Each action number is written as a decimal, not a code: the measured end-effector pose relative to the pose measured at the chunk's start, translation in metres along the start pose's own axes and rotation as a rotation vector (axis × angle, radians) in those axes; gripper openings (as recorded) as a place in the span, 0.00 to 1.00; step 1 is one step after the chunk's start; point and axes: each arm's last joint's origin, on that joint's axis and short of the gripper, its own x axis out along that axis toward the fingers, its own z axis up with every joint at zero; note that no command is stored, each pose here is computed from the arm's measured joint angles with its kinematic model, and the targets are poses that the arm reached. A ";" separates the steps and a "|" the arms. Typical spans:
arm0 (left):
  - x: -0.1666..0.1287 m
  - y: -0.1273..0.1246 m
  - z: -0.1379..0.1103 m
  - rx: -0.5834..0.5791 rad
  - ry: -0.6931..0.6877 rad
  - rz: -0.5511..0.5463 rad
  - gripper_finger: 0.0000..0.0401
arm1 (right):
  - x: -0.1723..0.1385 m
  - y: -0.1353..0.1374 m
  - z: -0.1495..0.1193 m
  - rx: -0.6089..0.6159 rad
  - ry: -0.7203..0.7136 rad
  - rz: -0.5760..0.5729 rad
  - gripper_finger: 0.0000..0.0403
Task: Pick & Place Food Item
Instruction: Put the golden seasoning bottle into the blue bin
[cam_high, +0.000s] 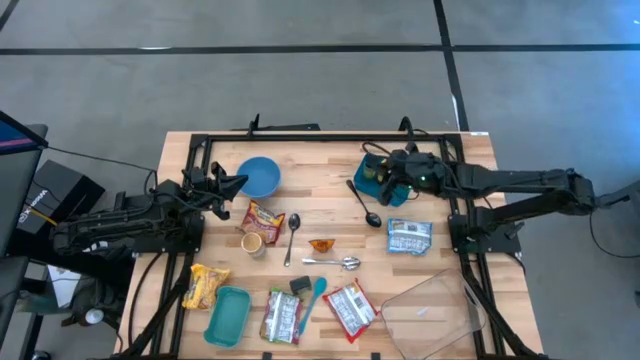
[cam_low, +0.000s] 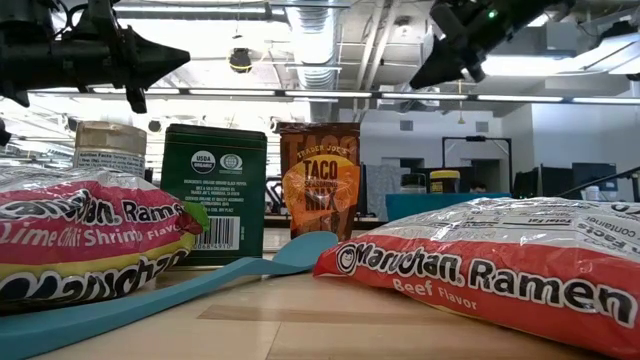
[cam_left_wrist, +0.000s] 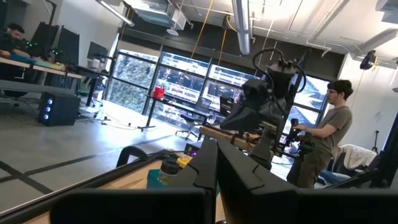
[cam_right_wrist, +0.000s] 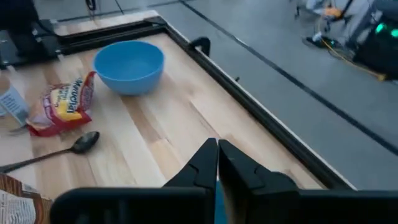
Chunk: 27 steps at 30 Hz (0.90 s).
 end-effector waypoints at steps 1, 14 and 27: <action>0.000 0.000 0.000 0.000 -0.002 -0.001 0.01 | 0.002 0.001 -0.003 -0.006 -0.013 0.006 0.02; 0.000 -0.001 0.002 -0.002 -0.020 -0.006 0.01 | 0.009 0.008 -0.018 0.016 -0.112 0.042 0.01; 0.001 -0.006 0.011 -0.032 -0.049 -0.120 0.01 | 0.009 0.007 -0.018 0.020 -0.119 0.041 0.01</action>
